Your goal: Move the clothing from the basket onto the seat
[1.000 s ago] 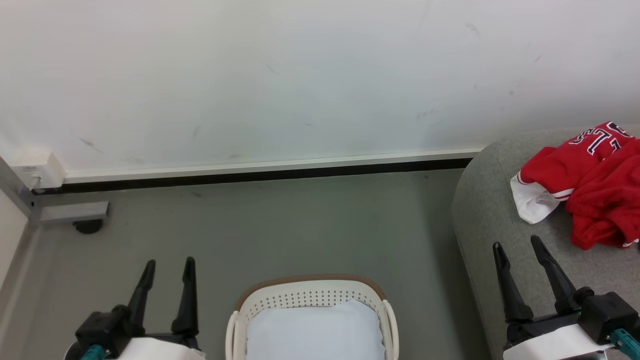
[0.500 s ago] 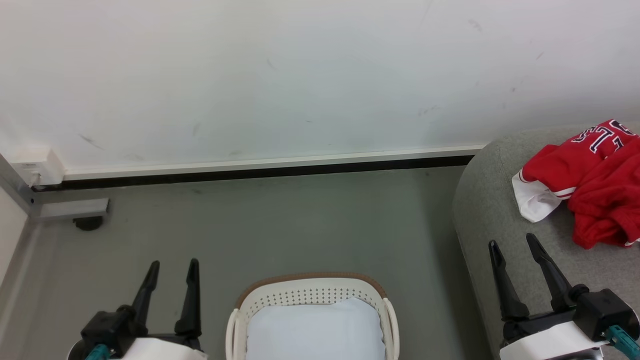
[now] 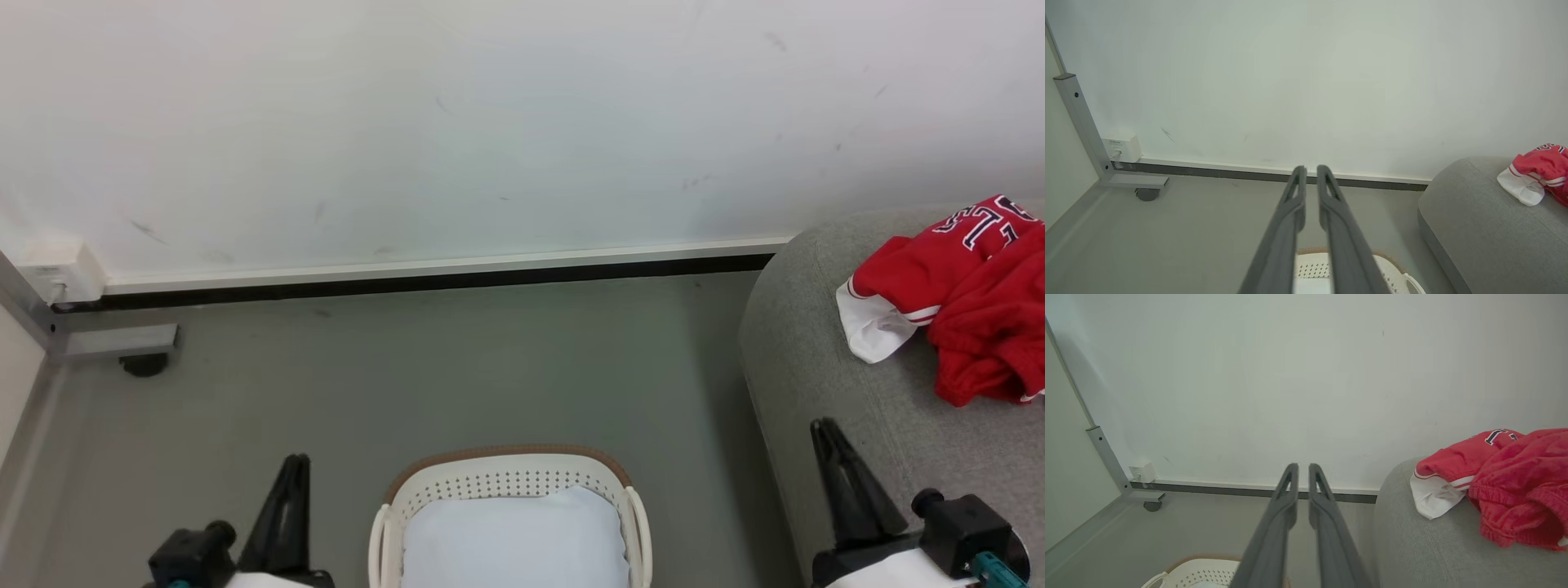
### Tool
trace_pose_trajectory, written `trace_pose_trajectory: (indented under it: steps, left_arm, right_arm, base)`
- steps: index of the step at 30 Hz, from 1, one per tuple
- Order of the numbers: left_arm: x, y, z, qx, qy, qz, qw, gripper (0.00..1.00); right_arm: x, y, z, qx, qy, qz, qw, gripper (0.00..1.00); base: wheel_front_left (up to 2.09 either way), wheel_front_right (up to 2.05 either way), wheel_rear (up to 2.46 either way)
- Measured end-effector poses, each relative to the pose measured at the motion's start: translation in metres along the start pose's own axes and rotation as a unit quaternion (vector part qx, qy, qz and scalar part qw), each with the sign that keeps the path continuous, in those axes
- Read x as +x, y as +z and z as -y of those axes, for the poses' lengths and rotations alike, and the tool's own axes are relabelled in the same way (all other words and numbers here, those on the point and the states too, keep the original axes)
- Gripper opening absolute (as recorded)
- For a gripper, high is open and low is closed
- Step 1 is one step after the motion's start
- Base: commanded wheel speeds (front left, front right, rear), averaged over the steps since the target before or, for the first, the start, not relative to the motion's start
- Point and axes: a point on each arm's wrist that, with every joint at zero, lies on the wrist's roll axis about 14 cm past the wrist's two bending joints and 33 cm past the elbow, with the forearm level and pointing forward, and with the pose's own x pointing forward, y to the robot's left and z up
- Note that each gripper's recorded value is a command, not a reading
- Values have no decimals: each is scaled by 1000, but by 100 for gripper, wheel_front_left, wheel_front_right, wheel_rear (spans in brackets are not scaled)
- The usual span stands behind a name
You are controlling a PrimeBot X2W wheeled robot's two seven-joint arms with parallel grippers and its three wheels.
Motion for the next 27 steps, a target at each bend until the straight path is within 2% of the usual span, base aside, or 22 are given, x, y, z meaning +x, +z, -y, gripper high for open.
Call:
trace_pose_trajectory:
  steps: [13,27]
  left_arm:
    - [-5,-10,-15,-108,40,-22,993,0]
    - [-7,-10,-25,-219,68,-25,973,0]
  right_arm:
    - [-3,-8,13,104,-38,-16,994,0]
    - [-2,-8,24,215,-68,-15,974,0]
  base:
    - [0,0,0]
    - [0,0,0]
